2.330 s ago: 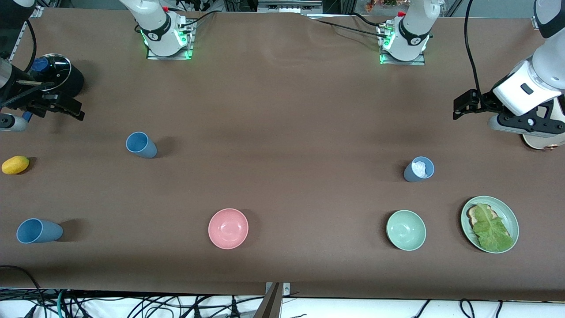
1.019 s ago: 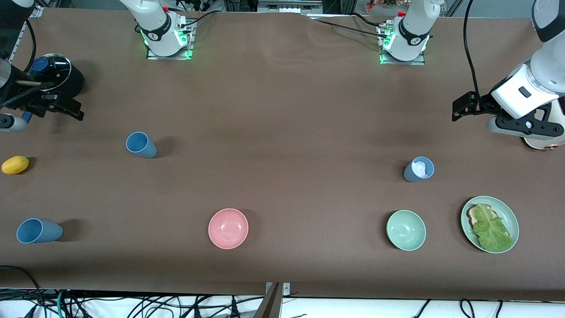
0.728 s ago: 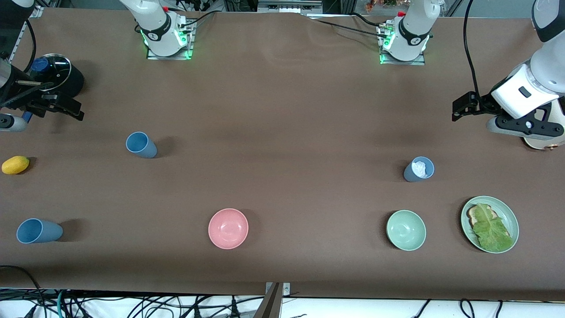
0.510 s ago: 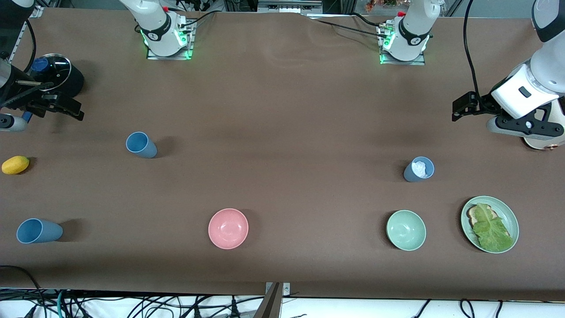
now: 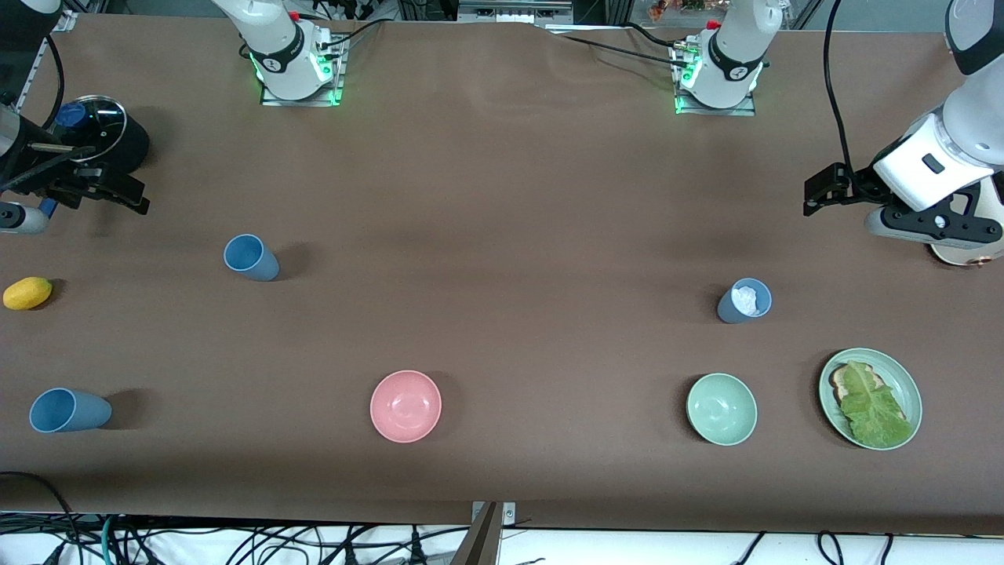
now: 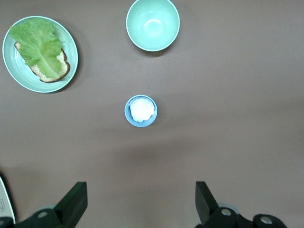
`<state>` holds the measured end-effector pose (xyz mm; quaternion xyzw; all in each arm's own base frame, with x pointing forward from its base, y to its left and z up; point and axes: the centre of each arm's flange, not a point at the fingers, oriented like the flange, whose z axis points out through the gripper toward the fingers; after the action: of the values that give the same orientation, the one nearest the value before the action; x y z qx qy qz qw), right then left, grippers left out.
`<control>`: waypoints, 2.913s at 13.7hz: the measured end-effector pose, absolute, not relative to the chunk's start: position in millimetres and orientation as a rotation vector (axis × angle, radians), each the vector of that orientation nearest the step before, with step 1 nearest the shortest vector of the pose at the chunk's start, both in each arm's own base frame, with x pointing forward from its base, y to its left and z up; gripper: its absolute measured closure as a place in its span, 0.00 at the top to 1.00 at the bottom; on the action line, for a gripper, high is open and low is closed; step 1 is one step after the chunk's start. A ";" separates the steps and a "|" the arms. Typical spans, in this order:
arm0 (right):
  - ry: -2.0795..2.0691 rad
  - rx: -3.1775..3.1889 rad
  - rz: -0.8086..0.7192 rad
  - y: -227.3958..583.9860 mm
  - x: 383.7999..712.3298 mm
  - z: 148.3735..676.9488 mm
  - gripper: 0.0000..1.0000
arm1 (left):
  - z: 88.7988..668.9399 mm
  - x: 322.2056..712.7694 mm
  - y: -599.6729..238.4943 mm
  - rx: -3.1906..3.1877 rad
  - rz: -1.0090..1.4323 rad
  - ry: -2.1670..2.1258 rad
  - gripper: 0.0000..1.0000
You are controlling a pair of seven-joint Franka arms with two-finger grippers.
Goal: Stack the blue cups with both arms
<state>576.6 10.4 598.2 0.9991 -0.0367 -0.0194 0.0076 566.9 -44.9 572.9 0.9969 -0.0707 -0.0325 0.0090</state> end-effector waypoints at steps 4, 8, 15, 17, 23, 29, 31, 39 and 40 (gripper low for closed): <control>-0.115 3.124 -0.061 10.3 576.6 598.1 1.00 | 572.5 567.0 -44.9 3.114 -0.103 -0.221 1.00; -0.115 3.124 -0.061 10.3 576.6 598.1 1.00 | 570.7 567.8 -45.0 3.114 -0.108 -0.221 1.00; -0.032 3.072 -0.208 3.5 594.4 545.7 1.00 | 514.9 571.4 -25.7 3.094 -0.337 -0.187 1.00; -0.042 3.060 -0.312 -4.6 605.6 505.6 1.00 | 484.3 583.4 -10.2 3.124 -0.331 -0.184 1.00; -0.041 3.076 -0.341 -20.9 620.8 381.4 1.00 | 363.6 627.1 -9.6 3.174 -0.149 -0.246 1.00; -0.018 3.094 -0.186 -17.4 580.6 309.9 1.00 | 267.6 596.2 -15.4 3.161 -0.045 -0.292 0.99; -0.022 3.095 -0.158 -21.4 564.0 293.1 1.00 | 252.0 589.1 -15.7 3.168 -0.019 -0.325 0.88; -0.003 3.098 -0.188 -26.5 537.6 258.8 0.98 | 241.3 588.7 -14.5 3.178 -0.022 -0.356 0.09; -0.003 3.098 -0.201 -26.4 536.2 254.6 0.93 | 244.1 590.9 -16.7 3.178 -0.015 -0.361 0.05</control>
<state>536.2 -26.4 254.6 0.9977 -0.0009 -0.0648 0.0185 590.9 -16.7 244.1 0.9932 -0.1128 -0.0046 -0.0282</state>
